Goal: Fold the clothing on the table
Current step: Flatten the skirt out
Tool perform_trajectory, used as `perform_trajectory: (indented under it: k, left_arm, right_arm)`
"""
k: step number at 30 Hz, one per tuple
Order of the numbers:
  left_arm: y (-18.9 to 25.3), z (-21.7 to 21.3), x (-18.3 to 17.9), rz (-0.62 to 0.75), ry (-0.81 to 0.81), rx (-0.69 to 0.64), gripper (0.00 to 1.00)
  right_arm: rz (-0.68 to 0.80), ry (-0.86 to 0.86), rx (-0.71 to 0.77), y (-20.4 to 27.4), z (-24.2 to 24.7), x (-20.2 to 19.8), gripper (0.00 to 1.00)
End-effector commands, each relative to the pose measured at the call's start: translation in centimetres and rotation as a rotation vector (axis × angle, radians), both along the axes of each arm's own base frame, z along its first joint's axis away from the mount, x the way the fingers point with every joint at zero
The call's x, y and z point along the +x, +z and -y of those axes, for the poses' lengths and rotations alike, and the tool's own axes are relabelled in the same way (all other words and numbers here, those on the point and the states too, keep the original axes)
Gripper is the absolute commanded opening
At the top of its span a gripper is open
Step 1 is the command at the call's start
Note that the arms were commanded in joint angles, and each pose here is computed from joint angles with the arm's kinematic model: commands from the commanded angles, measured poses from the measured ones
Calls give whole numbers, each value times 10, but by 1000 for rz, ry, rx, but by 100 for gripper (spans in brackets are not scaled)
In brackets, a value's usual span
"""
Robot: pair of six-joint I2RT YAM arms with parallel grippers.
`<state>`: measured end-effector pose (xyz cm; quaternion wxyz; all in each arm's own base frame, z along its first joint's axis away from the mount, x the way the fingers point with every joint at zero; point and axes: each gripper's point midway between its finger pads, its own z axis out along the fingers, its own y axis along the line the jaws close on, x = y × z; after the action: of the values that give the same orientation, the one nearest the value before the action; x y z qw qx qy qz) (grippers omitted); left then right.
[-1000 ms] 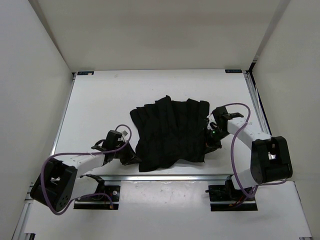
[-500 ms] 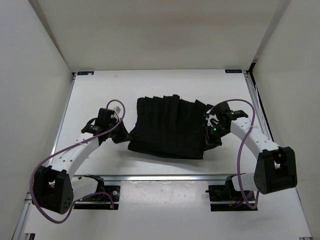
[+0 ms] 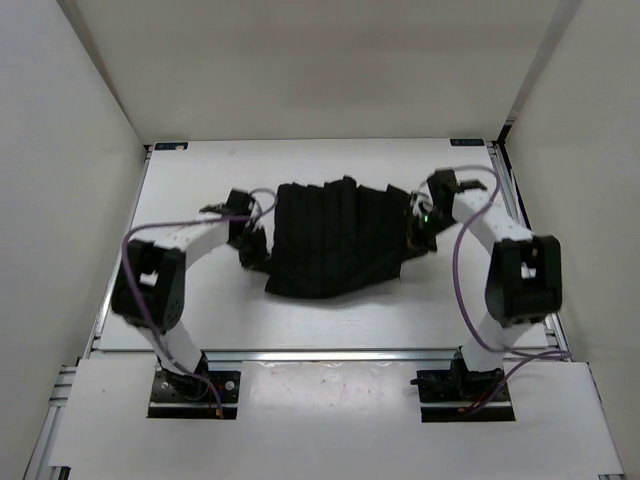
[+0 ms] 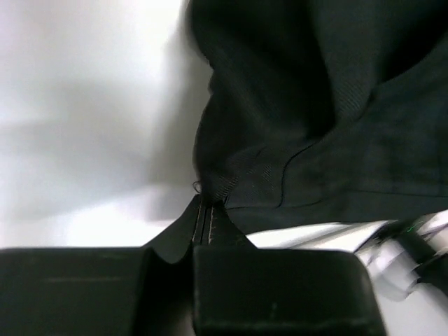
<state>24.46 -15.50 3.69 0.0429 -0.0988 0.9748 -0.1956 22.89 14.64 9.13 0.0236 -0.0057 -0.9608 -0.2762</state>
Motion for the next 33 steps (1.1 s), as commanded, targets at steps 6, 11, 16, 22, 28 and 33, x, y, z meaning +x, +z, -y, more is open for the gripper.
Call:
perform_trajectory:
  k: [6, 11, 16, 22, 28, 33]
  left_arm:
    - [267, 56, 238, 792, 26, -357, 0]
    - [350, 25, 231, 959, 70, -455, 0]
    - [316, 14, 197, 880, 85, -524, 0]
    - [296, 2, 179, 840, 104, -499, 0]
    - [320, 0, 172, 893, 95, -491, 0]
    - [324, 4, 144, 898, 85, -575, 0]
  right_arm:
    - [822, -213, -233, 195, 59, 232, 0]
    - [1186, -282, -265, 273, 64, 198, 0]
    - [1097, -271, -207, 214, 66, 149, 0]
    - [1090, -295, -230, 195, 82, 117, 0]
    - [1213, -282, -235, 240, 84, 112, 0]
    - [1123, -237, -207, 225, 72, 103, 0]
